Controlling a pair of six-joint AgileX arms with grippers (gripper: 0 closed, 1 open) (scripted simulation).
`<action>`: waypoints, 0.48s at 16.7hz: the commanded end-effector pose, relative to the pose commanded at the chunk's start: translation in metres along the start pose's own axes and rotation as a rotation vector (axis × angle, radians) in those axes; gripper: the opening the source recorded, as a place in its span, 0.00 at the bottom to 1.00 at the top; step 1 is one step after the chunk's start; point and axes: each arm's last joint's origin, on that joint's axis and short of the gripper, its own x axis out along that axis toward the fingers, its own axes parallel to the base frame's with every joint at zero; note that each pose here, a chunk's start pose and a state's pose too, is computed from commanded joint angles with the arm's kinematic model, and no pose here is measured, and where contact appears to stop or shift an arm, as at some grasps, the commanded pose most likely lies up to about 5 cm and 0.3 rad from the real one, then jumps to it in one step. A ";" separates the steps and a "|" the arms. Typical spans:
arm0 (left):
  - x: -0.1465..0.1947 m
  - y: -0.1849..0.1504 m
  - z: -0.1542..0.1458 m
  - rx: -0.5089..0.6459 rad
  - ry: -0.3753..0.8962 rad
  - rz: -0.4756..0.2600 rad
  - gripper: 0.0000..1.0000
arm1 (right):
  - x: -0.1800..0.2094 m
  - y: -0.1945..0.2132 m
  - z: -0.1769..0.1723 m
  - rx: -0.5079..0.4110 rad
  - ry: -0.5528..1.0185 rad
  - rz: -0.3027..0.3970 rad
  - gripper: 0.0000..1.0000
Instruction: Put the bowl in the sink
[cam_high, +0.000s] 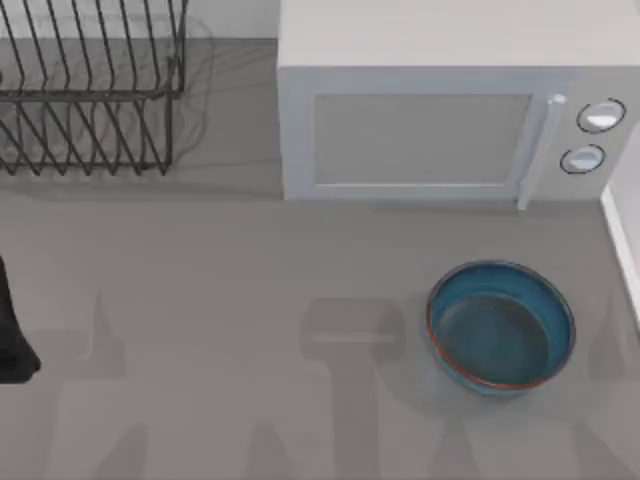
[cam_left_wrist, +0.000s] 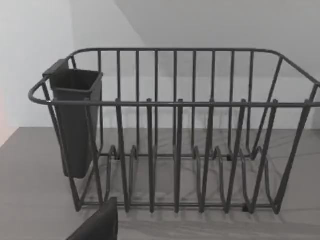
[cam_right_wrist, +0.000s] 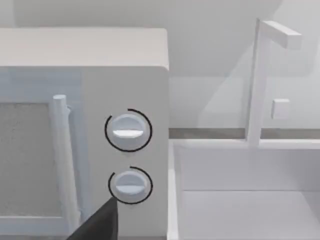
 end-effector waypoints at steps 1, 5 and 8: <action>0.000 0.000 0.000 0.000 0.000 0.000 1.00 | 0.000 0.000 0.000 0.000 0.000 0.000 1.00; 0.000 0.000 0.000 0.000 0.000 0.000 1.00 | 0.000 0.002 0.011 0.018 0.059 0.019 1.00; 0.000 0.000 0.000 0.000 0.000 0.000 1.00 | 0.005 0.006 0.037 0.052 0.200 0.048 1.00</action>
